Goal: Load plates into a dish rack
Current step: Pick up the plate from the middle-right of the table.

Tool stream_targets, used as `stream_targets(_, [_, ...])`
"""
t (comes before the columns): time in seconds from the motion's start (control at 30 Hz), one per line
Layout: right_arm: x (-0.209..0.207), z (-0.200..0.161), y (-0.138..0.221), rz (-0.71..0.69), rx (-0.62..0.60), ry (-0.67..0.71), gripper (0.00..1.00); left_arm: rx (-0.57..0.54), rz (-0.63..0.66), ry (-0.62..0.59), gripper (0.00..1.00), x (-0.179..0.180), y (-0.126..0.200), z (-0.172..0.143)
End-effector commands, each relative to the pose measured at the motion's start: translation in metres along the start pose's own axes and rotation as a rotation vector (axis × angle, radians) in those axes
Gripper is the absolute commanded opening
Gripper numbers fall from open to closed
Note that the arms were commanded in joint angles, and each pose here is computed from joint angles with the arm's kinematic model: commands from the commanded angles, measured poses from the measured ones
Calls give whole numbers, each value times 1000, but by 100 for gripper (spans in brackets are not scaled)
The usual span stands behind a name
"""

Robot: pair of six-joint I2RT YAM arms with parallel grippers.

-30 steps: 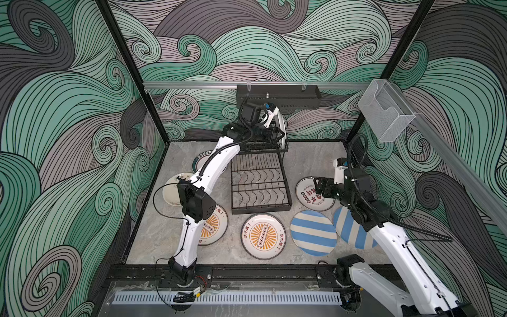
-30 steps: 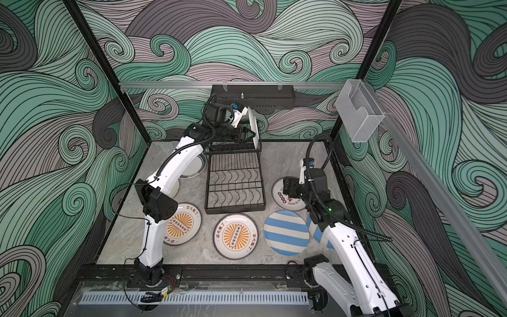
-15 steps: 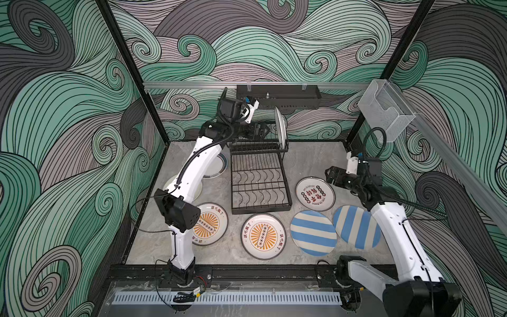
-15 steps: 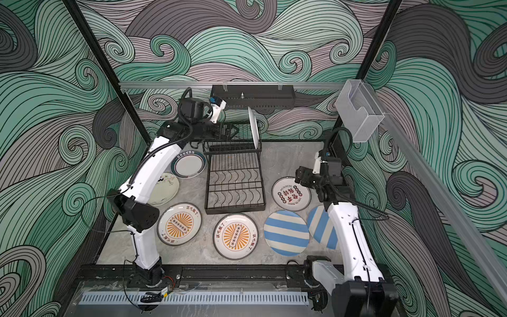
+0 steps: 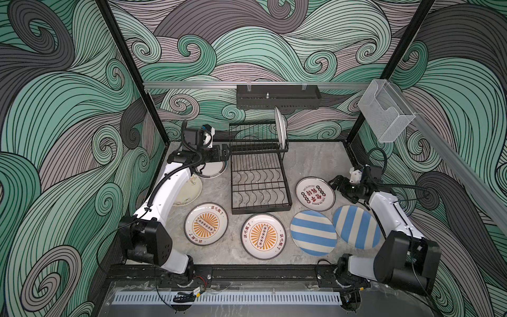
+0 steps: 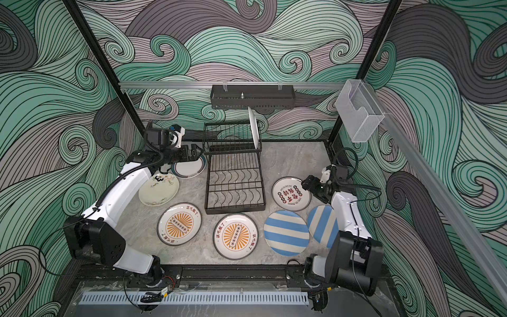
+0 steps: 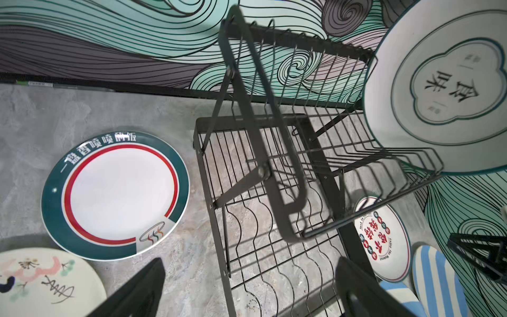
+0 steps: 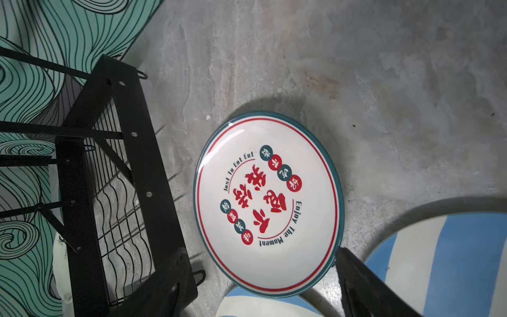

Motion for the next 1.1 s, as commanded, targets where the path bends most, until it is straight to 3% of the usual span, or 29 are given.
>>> stream_targets(0.0, [-4,2,-5,24,-12,-27,84,-124,1,29,99,-3,21,-1])
stream_targets(0.3, [-26,-3,-24,-6,15,-88,78,-76,21,123,99,7,7,-48])
stream_targets(0.67, [-41,-5,-50,-24,54,-115,69,-16,-36,154,99,8,-7,-67])
stream_targets(1.07, [-49,-7,-61,-65,81,-115,66,33,-58,176,99,10,-15,-91])
Point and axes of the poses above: each gripper's point midway between its finger pads, its own y axis back along the fingers, its own x axis along the line the jaws close on, z = x × y, the point moved 10 cm from there along y, back along the fingers, and after that the axes turned 9 degrees about -y, right-handed, at the moved point
